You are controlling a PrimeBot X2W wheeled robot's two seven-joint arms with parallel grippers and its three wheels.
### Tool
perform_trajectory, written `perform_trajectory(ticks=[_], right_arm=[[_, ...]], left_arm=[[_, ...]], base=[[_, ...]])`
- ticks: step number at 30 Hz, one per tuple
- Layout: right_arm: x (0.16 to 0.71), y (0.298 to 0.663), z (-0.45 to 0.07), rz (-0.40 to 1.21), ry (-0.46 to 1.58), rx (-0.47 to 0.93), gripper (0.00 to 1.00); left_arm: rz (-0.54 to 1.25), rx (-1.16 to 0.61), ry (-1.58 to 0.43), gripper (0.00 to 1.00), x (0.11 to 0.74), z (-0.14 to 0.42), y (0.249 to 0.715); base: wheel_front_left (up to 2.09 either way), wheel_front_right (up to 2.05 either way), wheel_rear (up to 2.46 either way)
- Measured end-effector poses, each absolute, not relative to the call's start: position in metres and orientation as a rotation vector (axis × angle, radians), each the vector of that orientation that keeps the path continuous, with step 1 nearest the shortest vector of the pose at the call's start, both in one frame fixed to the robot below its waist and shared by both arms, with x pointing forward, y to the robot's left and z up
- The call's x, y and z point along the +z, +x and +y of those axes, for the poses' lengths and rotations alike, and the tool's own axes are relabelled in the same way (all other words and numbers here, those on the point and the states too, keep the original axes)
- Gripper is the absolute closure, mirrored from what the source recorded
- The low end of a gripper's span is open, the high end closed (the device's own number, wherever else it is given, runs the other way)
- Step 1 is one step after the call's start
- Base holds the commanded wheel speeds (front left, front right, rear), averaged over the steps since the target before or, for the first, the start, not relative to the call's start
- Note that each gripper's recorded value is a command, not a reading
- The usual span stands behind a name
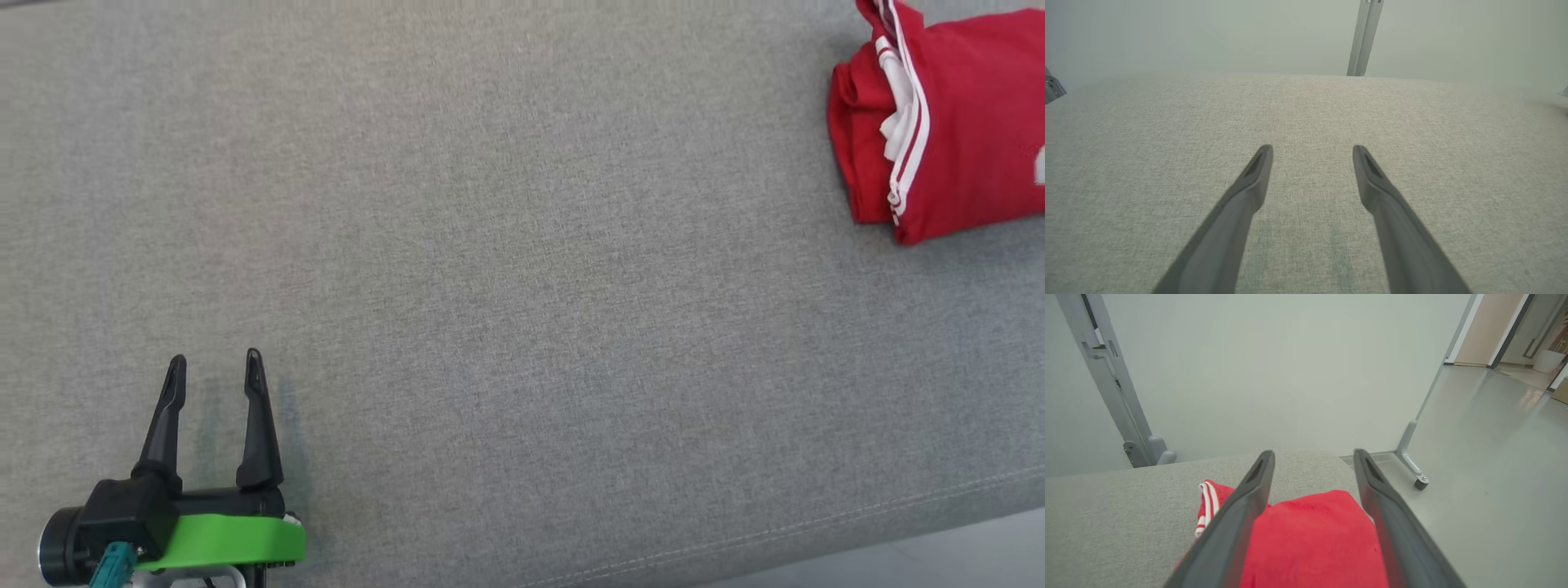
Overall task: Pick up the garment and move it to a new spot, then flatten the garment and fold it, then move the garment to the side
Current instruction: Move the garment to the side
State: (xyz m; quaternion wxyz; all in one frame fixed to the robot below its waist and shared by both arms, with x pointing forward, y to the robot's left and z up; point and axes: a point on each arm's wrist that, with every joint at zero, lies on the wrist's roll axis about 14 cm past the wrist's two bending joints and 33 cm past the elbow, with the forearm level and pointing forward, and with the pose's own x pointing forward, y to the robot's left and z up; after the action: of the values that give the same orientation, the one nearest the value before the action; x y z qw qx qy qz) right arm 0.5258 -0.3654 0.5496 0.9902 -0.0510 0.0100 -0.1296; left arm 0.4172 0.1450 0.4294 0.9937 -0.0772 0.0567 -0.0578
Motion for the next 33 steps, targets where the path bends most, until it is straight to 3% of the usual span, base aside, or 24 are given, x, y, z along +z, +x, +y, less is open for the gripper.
perform_trajectory(ticks=[6,23,33], right_arm=[[0.567,0.500,-0.320,-0.112,-0.059,-0.151,0.00],[0.519,0.384,-0.238,-0.090,-0.007,-0.064,0.00],[0.503,0.365,-0.216,-0.054,-0.038,-0.029,0.00]], left_arm=[[0.080,-0.059,-0.185,0.00,0.447,0.157,0.404],[0.036,0.010,-0.187,0.00,0.469,0.188,0.342],[0.004,0.017,-0.208,0.00,0.477,0.195,0.331]], base=[[0.00,0.00,0.00],[0.00,0.00,0.00],[0.00,0.00,0.00]])
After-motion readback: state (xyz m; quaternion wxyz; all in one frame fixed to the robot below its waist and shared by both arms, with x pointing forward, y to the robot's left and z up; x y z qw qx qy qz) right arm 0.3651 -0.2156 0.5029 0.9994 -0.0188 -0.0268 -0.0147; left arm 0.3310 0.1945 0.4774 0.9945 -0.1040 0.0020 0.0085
